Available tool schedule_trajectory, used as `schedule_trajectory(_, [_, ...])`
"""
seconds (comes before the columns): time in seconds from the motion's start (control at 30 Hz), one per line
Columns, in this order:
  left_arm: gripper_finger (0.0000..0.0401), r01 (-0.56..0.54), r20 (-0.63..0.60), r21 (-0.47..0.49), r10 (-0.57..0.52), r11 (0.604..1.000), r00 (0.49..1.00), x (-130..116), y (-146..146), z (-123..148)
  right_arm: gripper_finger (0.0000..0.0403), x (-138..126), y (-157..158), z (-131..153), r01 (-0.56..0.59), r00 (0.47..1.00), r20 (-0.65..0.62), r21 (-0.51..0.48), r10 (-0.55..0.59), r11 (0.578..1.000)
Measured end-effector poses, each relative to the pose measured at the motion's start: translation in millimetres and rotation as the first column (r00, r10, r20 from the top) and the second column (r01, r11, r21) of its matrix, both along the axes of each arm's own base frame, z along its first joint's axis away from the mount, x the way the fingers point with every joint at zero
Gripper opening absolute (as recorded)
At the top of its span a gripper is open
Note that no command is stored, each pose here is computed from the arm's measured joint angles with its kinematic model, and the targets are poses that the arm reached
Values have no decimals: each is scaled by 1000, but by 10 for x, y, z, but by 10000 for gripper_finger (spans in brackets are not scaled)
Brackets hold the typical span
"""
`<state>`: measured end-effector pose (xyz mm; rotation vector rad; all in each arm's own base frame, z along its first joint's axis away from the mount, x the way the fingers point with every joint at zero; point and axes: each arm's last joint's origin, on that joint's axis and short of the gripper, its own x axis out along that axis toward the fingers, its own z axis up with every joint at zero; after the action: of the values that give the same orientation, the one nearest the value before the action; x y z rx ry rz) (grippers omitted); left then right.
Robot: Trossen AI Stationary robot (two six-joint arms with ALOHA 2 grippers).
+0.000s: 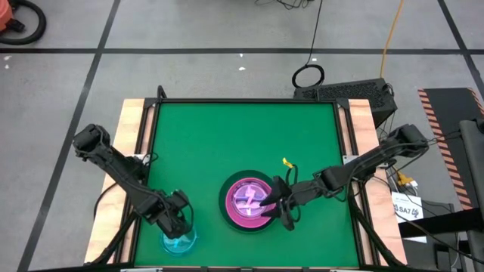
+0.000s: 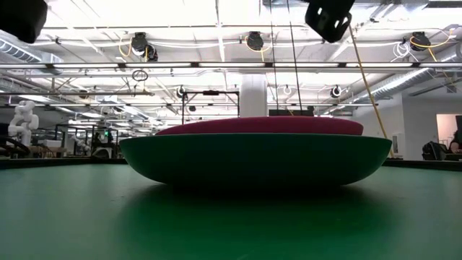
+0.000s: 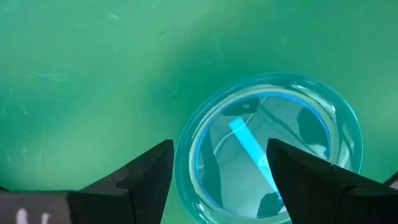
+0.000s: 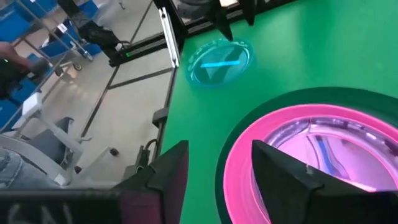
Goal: Stack plastic plates
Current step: Stack the blue transparent plate on top of the pink transparent plate
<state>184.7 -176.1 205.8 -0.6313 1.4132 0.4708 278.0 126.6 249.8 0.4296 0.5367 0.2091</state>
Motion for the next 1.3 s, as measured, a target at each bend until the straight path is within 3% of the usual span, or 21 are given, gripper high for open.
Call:
schedule_trajectory(0.33, [218,58,-57,7,-57,998,997,-154,-11,-190,142,-48,41,49,4,1000,20,-2,-4,1000])
schedule_trajectory(0.7, [189,22,-71,7,-22,1000,997,-263,14,-399,131,-56,60,48,-2,1000,20,0,2,1000])
schedule_trajectory(0.9, [170,18,-26,-76,-20,997,999,-263,-10,-532,131,-56,60,48,-3,1000,20,-2,3,1000])
schedule_trajectory(1.3, [62,-15,0,-41,15,999,1000,-259,8,-537,131,-55,59,47,-4,1000,20,-4,4,1000])
